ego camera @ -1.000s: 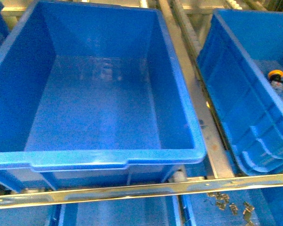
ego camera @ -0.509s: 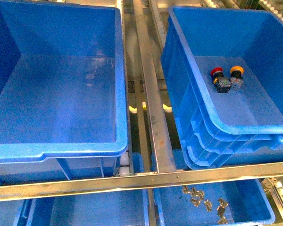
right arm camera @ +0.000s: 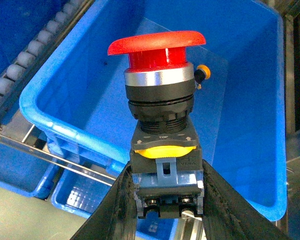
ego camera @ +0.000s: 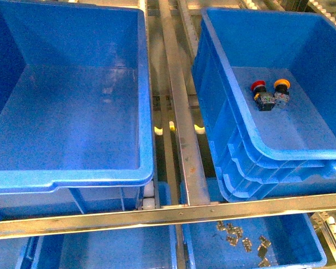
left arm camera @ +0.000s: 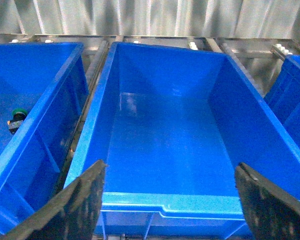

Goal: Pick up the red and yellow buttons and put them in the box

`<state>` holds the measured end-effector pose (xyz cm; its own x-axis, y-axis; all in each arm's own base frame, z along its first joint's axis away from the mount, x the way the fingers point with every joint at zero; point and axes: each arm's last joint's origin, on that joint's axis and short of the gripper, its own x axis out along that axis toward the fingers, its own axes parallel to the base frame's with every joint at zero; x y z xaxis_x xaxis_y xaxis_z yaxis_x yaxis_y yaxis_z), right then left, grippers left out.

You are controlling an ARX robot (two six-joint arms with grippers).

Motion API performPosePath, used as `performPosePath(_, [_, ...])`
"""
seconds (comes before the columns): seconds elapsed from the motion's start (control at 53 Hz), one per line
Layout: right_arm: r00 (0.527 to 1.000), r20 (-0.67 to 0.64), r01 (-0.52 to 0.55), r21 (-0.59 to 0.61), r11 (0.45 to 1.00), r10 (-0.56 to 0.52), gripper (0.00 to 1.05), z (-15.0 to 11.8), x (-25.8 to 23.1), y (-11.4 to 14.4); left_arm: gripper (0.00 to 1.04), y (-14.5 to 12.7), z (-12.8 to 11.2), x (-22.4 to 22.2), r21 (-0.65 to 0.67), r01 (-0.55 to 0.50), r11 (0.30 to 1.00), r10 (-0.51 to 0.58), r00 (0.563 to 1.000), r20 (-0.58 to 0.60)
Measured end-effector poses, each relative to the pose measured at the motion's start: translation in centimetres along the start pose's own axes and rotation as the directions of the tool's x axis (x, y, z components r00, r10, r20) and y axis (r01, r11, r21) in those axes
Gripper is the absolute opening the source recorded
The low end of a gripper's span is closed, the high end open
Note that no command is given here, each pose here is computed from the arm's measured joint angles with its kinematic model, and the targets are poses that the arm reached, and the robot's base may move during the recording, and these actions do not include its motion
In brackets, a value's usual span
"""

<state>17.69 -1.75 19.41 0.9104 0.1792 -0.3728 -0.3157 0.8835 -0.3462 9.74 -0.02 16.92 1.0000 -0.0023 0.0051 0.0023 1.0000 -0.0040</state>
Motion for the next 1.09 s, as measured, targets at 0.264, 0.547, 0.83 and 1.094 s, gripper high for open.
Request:
performPosePath(0.264, [1.000, -0.006, -0.001, 0.005, 1.000, 0.001, 0.27, -0.2, 0.0, 0.0, 0.88, 0.0, 0.0, 0.0, -0.001, 0.000, 1.000, 0.000, 1.000, 0.000])
performPosePath(0.547, [1.000, -0.024, 0.010, 0.030, 1.000, -0.009, 0.27, -0.9, 0.0, -0.7, 0.97, 0.0, 0.0, 0.0, 0.000, 0.000, 1.000, 0.000, 1.000, 0.000])
performPosePath(0.83, [0.999, -0.045, 0.006, 0.040, 0.999, -0.004, 0.27, -1.5, 0.3, -1.2, 0.97, 0.0, 0.0, 0.0, 0.000, 0.000, 1.000, 0.000, 1.000, 0.000])
performPosePath(1.094, [0.999, -0.046, -0.001, 0.036, 0.999, 0.003, 0.27, -1.5, 0.6, -1.2, 0.97, 0.0, 0.0, 0.0, 0.000, -0.002, 1.000, 0.002, 1.000, 0.000])
